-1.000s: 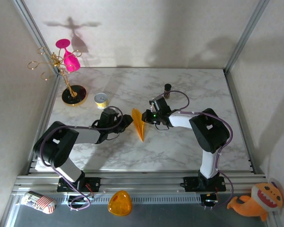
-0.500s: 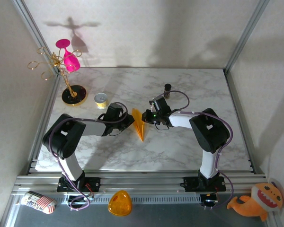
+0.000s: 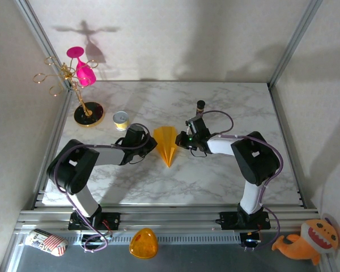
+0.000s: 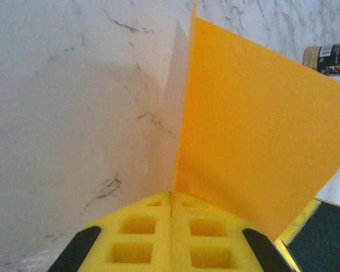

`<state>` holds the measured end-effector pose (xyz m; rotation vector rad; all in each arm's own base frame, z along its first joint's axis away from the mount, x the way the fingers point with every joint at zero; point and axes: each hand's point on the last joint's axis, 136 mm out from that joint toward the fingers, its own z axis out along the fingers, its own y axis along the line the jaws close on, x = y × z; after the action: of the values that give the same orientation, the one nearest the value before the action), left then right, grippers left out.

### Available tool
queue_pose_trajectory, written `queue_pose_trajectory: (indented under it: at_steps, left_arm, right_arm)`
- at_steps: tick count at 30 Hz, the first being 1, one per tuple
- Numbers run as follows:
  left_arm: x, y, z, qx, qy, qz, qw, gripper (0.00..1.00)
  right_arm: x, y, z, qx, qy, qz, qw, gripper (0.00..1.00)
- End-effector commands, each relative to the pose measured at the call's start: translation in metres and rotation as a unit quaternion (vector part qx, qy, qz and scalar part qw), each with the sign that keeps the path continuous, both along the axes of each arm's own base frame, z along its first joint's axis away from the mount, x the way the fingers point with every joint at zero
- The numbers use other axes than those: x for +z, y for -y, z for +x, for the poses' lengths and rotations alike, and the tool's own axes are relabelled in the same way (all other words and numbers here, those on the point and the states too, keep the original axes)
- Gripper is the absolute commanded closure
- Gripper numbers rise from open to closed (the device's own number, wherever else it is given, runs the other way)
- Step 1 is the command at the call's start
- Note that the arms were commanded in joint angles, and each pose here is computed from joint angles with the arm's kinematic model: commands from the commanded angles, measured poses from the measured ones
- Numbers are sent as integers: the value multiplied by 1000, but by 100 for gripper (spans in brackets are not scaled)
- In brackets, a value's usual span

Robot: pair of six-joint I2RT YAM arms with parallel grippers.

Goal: Fold a paper plane with a square sheet of paper (pick it up from the middle)

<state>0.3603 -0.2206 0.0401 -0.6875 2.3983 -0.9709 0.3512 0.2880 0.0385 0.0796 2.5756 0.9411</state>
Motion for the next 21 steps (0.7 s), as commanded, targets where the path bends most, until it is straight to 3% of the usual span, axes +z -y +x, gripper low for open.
queue_pose_trajectory:
  at_steps: [1,14,17,21]
  left_arm:
    - [-1,-5,1,23,4,-2,1000,100]
    - [-19,-16,-7,58,-32,3,998,100]
    - [-15,-10,-6,42,-33,1,999,94]
    - [1,-4,-7,12,-24,2,1000,78]
  right_arm:
    - [2,5,1,-19,0,3,1000,90]
    - [-17,9,-10,-32,-39,2,999,90]
    - [-16,6,-9,-22,-40,6,999,90]
    - [-12,1,-9,-7,-38,10,999,89]
